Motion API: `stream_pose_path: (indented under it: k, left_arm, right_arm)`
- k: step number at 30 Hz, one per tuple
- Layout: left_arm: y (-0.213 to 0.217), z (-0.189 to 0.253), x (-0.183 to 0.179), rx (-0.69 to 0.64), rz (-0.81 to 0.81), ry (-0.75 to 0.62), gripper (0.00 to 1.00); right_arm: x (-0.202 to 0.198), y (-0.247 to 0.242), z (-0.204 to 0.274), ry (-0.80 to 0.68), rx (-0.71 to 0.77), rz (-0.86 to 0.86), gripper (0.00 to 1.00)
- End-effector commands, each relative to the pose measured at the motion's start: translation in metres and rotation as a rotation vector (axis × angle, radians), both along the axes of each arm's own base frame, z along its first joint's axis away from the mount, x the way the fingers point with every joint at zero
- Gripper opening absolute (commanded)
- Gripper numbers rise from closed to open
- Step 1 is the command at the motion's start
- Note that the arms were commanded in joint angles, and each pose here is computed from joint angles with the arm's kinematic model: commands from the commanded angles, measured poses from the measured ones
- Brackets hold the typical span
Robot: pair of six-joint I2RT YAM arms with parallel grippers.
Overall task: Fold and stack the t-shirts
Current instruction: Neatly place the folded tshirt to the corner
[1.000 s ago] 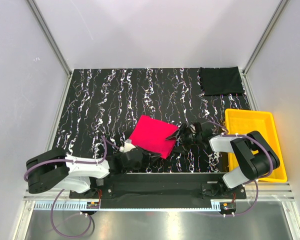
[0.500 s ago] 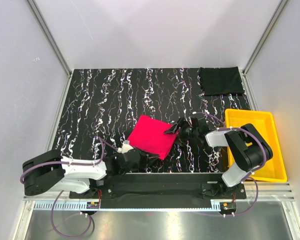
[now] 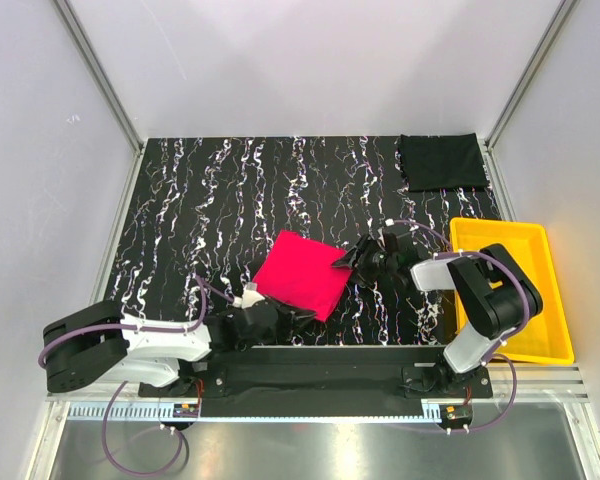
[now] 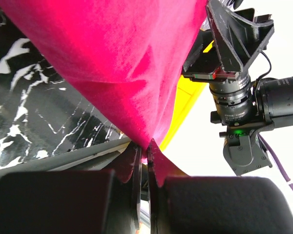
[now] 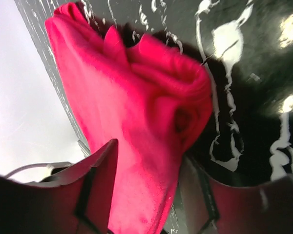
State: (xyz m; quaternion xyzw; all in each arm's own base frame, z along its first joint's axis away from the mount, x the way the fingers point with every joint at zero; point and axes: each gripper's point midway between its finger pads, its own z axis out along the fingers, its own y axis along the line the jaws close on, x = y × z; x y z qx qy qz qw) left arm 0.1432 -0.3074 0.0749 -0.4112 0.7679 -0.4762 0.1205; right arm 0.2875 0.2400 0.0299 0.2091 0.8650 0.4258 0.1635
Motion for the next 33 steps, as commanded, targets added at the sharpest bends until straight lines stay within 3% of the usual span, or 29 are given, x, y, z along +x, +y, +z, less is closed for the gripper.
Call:
stream_pose_path:
  k: [1, 3, 6, 7, 10, 14, 15, 17, 18, 22, 25, 26, 27, 33]
  left_arm:
    - [-0.001, 0.014, 0.004, -0.137, 0.083, 0.082, 0.07]
    - [-0.001, 0.013, 0.004, -0.137, 0.079, 0.086, 0.07]
    - [-0.003, 0.013, 0.002, -0.135, 0.062, 0.088, 0.09]
    - [-0.003, 0.013, 0.002, -0.135, 0.055, 0.090, 0.17]
    - [-0.006, 0.016, 0.000, -0.129, -0.015, 0.083, 0.34]
    - [-0.009, 0.031, -0.002, -0.111, -0.147, 0.018, 0.40]
    - [-0.002, 0.027, 0.007, -0.036, -0.173, -0.041, 0.40]
    - [-0.009, 0.053, 0.005, -0.013, -0.281, -0.123, 0.40]
    - [0.000, 0.044, 0.006, 0.084, -0.329, -0.160, 0.41]
    - [0.008, 0.072, 0.017, 0.134, -0.445, -0.326, 0.43]
    - [0.021, 0.080, 0.026, 0.279, -0.542, -0.443, 0.43]
    - [0.029, 0.072, 0.024, 0.342, -0.573, -0.429, 0.43]
    - [0.030, 0.082, 0.028, 0.389, -0.611, -0.505, 0.43]
    - [0.044, 0.079, 0.031, 0.538, -0.701, -0.595, 0.44]
  right_arm:
    - [-0.007, -0.038, -0.052, 0.082, -0.203, -0.065, 0.57]
    - [-0.005, -0.039, -0.055, 0.084, -0.210, -0.067, 0.53]
    - [0.000, -0.035, -0.053, 0.074, -0.215, -0.026, 0.33]
    - [0.007, -0.032, -0.047, 0.056, -0.217, -0.015, 0.14]
    - [0.016, -0.038, -0.031, 0.003, -0.263, -0.018, 0.00]
    - [0.027, -0.053, -0.006, -0.077, -0.371, -0.020, 0.00]
    - [0.028, -0.054, 0.004, -0.096, -0.388, -0.015, 0.00]
    - [0.036, -0.063, 0.018, -0.129, -0.462, -0.004, 0.00]
    - [0.040, -0.066, 0.027, -0.159, -0.483, 0.001, 0.00]
    - [0.066, -0.081, 0.058, -0.257, -0.643, 0.060, 0.00]
    - [0.083, -0.097, 0.076, -0.288, -0.767, 0.083, 0.00]
    - [0.087, -0.115, 0.078, -0.278, -0.843, 0.075, 0.00]
    - [0.099, -0.120, 0.090, -0.297, -0.860, 0.064, 0.00]
    - [0.150, -0.179, 0.132, -0.342, -0.972, 0.014, 0.00]
